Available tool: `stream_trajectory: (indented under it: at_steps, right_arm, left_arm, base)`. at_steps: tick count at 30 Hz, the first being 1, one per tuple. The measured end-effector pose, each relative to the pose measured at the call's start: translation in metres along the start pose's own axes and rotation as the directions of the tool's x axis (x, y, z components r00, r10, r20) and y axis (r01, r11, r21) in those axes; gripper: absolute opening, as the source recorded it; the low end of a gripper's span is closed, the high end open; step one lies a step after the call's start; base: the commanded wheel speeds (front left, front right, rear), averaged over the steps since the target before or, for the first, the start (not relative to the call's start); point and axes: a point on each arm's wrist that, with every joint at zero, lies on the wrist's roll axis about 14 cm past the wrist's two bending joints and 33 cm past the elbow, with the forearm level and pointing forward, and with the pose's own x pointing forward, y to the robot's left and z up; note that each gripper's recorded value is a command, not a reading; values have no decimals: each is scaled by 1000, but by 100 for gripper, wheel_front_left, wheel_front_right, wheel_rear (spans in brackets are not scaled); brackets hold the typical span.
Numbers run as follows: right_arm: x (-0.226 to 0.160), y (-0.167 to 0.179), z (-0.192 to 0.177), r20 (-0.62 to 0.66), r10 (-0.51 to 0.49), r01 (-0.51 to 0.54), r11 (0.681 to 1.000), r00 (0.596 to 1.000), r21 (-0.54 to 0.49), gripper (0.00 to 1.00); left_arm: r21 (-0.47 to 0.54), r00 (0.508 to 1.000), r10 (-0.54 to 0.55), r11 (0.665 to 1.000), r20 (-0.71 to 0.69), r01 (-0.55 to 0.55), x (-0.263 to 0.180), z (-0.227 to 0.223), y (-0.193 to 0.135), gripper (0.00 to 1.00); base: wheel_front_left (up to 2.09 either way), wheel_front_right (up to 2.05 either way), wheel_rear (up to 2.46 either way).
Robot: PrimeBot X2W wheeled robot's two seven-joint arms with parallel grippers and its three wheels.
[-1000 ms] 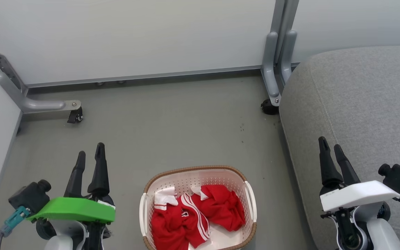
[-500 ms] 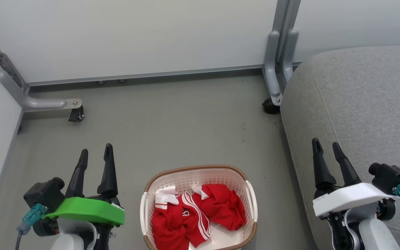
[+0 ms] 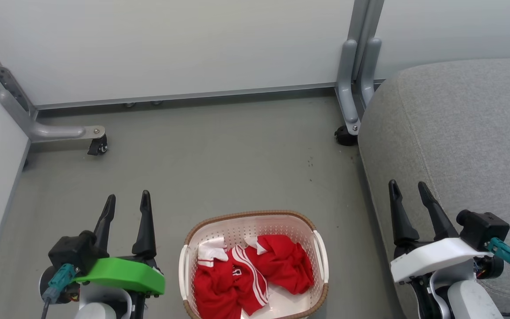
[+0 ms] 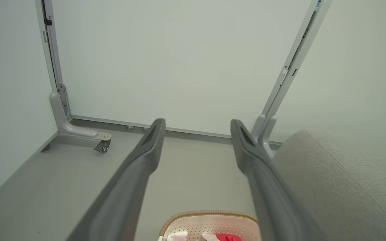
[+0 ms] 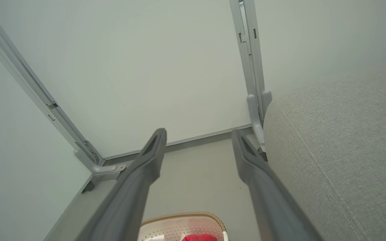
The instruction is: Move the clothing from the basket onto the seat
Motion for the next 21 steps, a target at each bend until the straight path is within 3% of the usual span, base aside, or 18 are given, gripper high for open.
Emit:
stream_trajectory:
  at_steps: [21]
  right_arm:
    - [0,9,-6,-6,47,-47,987,999,-156,100]
  left_arm:
    - [174,1000,-14,985,-1,14,-2,-7,-2,100]
  base:
    - [0,0,0]
